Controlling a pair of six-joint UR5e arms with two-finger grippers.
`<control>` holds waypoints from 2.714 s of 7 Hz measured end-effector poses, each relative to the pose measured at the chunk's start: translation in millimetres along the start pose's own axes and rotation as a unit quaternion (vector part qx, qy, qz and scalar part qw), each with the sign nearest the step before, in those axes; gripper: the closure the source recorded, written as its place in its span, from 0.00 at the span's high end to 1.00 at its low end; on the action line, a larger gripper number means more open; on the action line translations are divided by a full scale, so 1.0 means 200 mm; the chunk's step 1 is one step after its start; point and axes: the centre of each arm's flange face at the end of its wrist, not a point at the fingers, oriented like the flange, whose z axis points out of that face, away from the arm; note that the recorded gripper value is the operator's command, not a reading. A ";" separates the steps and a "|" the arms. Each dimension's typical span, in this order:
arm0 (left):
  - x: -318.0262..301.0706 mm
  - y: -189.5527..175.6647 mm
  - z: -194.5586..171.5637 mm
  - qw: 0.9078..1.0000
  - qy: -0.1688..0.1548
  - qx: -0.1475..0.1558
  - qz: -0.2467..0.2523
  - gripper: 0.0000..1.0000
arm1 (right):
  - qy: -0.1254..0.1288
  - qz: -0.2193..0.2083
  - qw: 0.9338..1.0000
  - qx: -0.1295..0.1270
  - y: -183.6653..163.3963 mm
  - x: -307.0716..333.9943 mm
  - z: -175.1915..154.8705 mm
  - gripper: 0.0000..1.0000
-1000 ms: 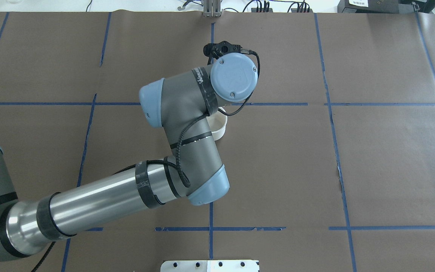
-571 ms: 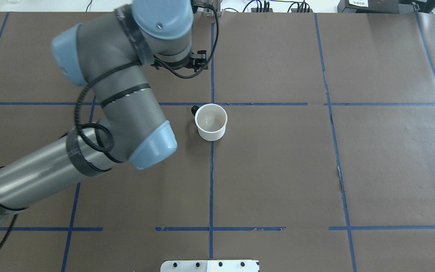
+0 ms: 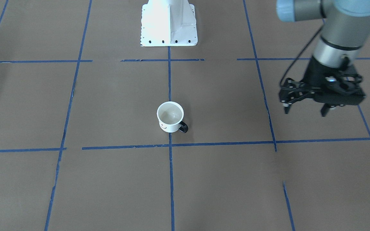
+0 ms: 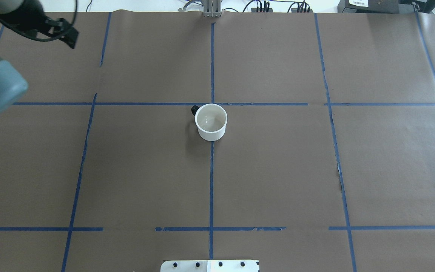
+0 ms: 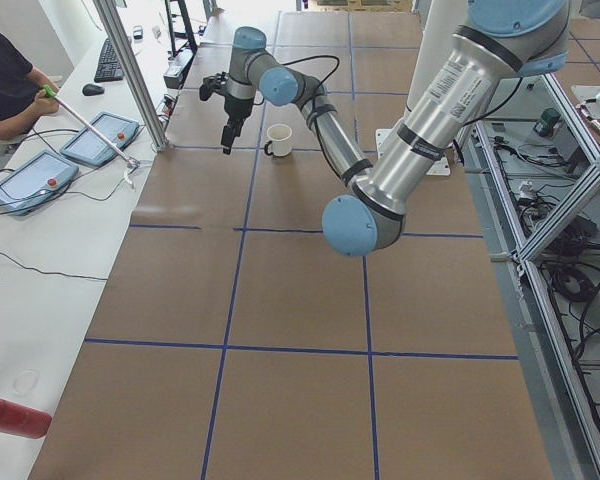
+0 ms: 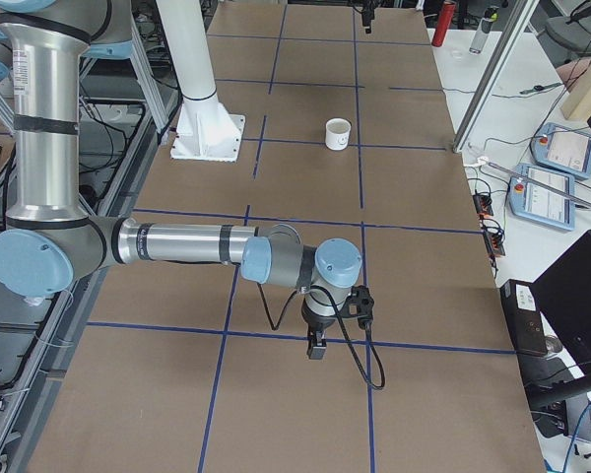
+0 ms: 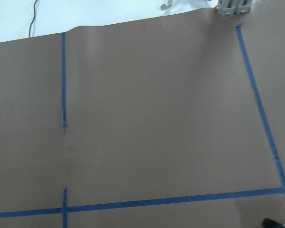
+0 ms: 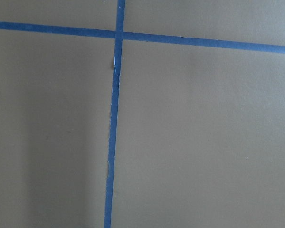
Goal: Flip mug
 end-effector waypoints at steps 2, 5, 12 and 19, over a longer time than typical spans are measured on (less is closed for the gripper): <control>-0.98 0.31 0.05 0.998 0.015 -0.047 0.033 1.00 | 0.000 0.000 1.000 0.000 0.00 0.00 0.00 1.00; -1.69 0.97 0.27 0.992 0.046 -0.114 -0.023 1.00 | 0.000 0.000 1.000 0.000 0.00 0.00 0.00 1.00; -1.75 1.02 0.30 0.992 0.044 -0.118 -0.029 1.00 | 0.000 0.000 1.000 0.000 0.00 0.00 0.00 1.00; -1.76 0.94 0.27 0.993 0.043 -0.108 -0.027 1.00 | 0.000 0.000 1.000 0.000 0.00 0.00 0.00 1.00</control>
